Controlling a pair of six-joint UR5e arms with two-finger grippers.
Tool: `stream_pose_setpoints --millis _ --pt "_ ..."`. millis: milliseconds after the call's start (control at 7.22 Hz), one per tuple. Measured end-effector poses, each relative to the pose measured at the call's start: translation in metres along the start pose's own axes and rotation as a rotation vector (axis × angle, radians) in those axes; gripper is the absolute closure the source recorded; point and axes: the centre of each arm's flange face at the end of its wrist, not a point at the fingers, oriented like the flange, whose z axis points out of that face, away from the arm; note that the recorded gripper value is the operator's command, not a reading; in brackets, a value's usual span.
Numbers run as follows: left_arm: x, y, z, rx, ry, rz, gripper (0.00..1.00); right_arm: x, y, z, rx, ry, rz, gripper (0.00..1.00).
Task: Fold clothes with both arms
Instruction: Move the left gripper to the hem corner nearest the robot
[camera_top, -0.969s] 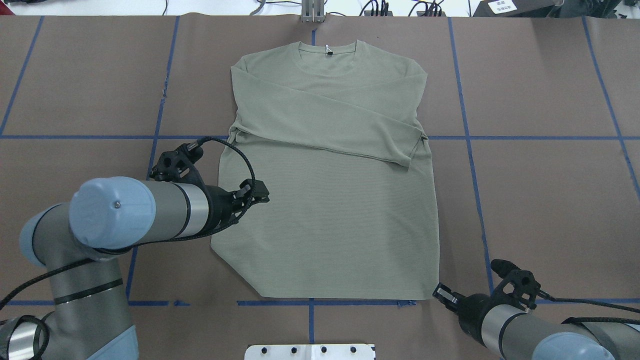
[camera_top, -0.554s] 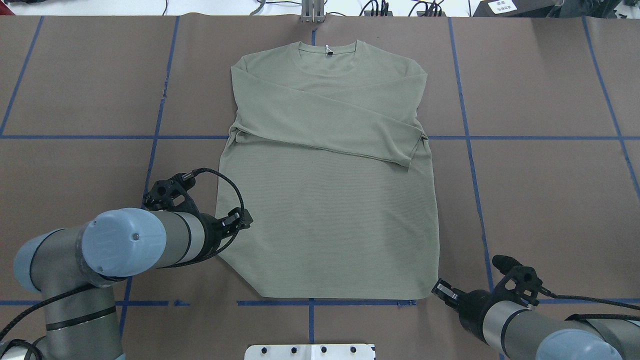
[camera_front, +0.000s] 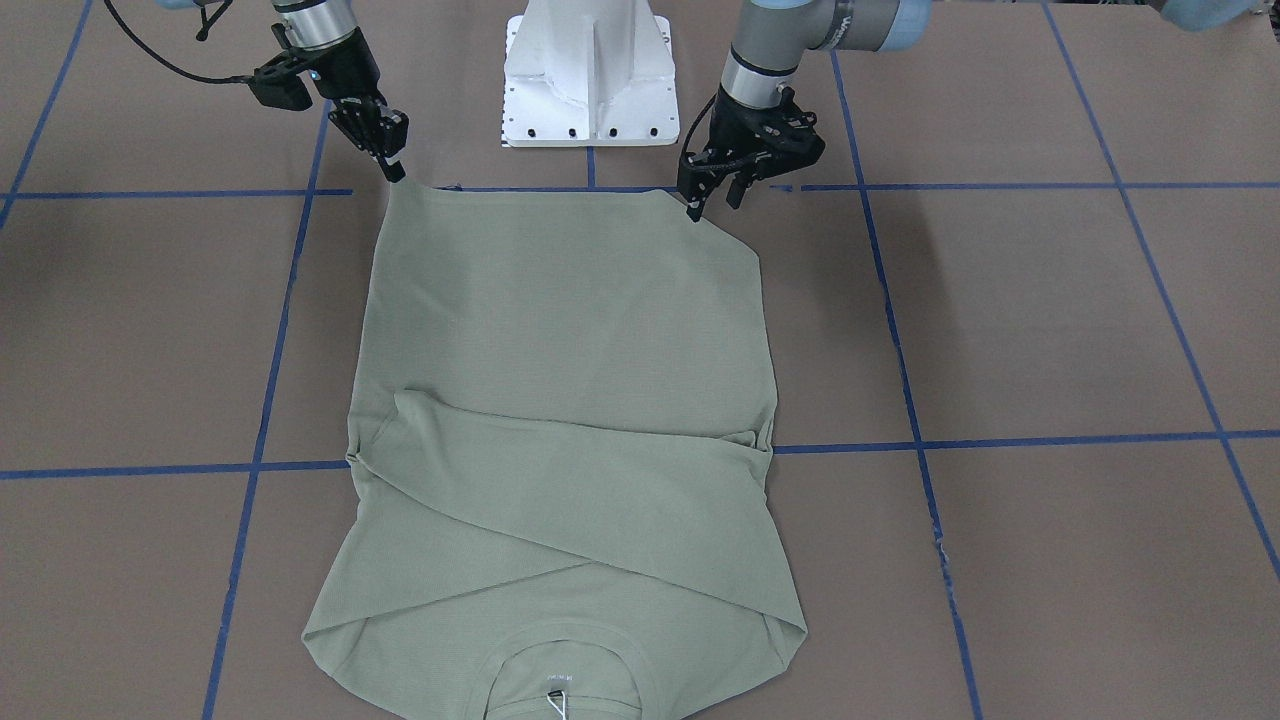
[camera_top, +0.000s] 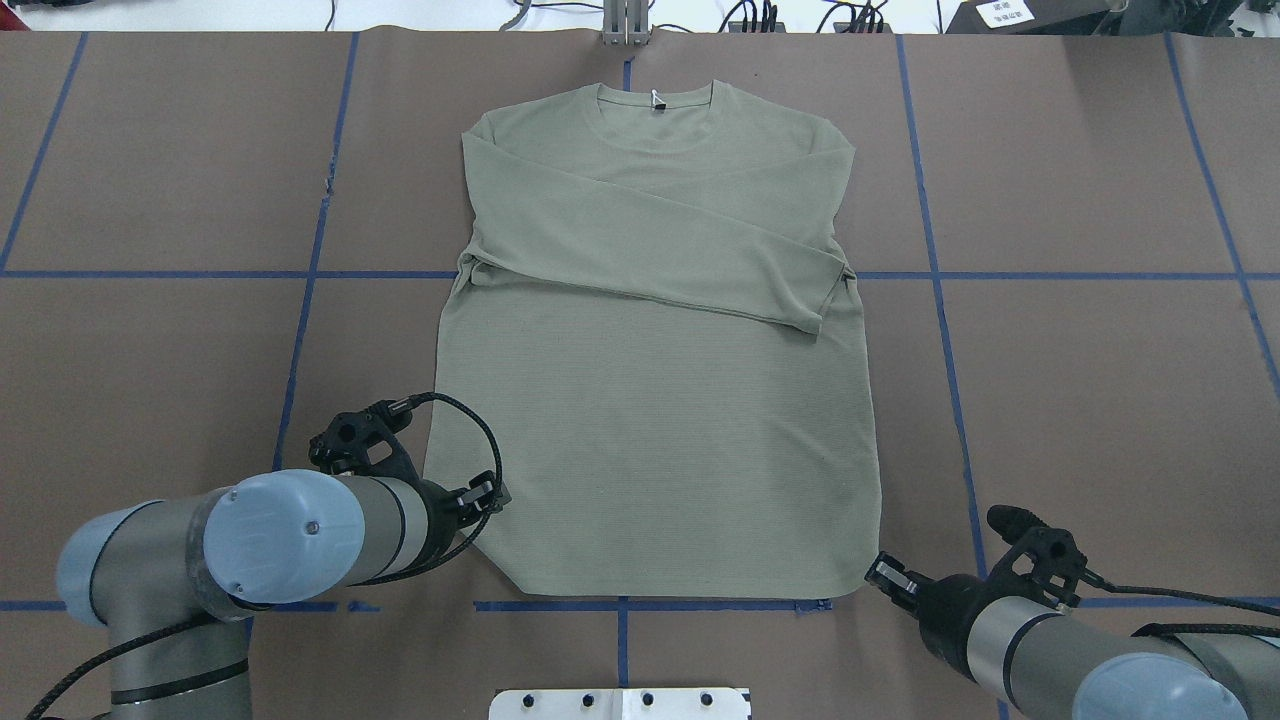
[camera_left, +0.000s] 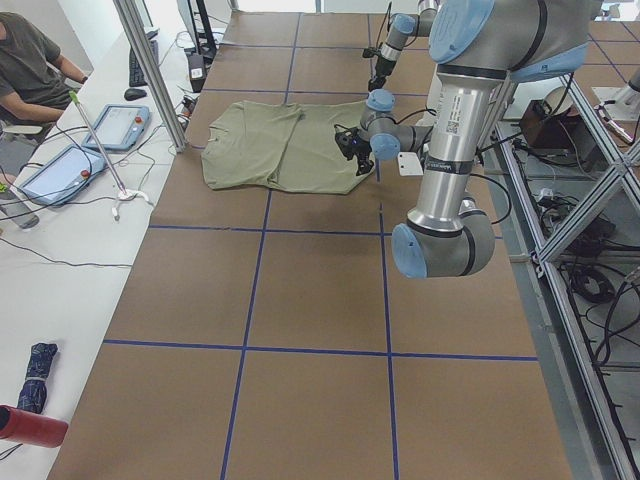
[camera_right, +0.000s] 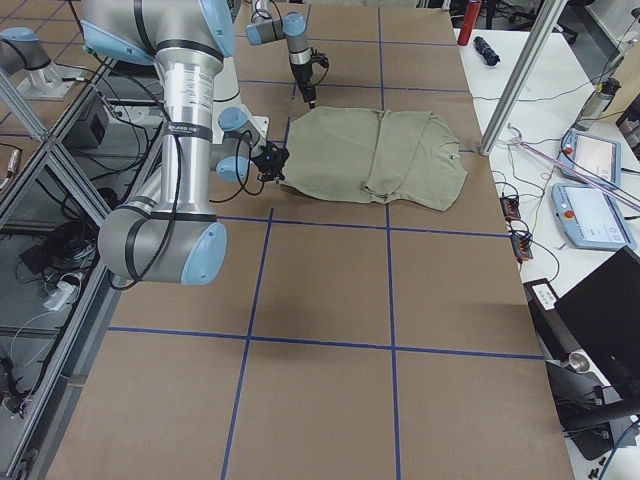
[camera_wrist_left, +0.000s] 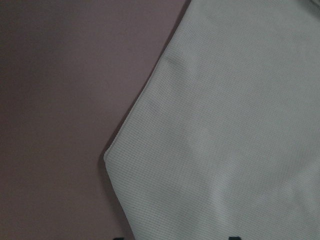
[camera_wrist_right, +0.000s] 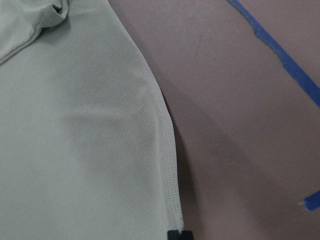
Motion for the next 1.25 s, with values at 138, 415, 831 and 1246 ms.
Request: stream_pose_setpoints --millis 138,415,831,1246 --pt "-0.001 0.006 0.007 -0.007 -0.013 0.007 0.35 0.0 0.0 0.001 0.001 0.001 0.0 1.0" --pt "-0.005 0.021 0.021 -0.022 -0.036 0.023 0.37 0.001 0.0 0.001 0.001 0.002 -0.001 1.0" --pt "-0.003 0.031 0.031 -0.03 -0.047 0.037 0.41 0.002 -0.001 0.002 0.004 0.003 -0.001 1.0" --pt "-0.001 0.031 0.038 -0.025 -0.054 0.043 0.49 0.002 -0.001 0.002 0.006 0.004 -0.001 1.0"
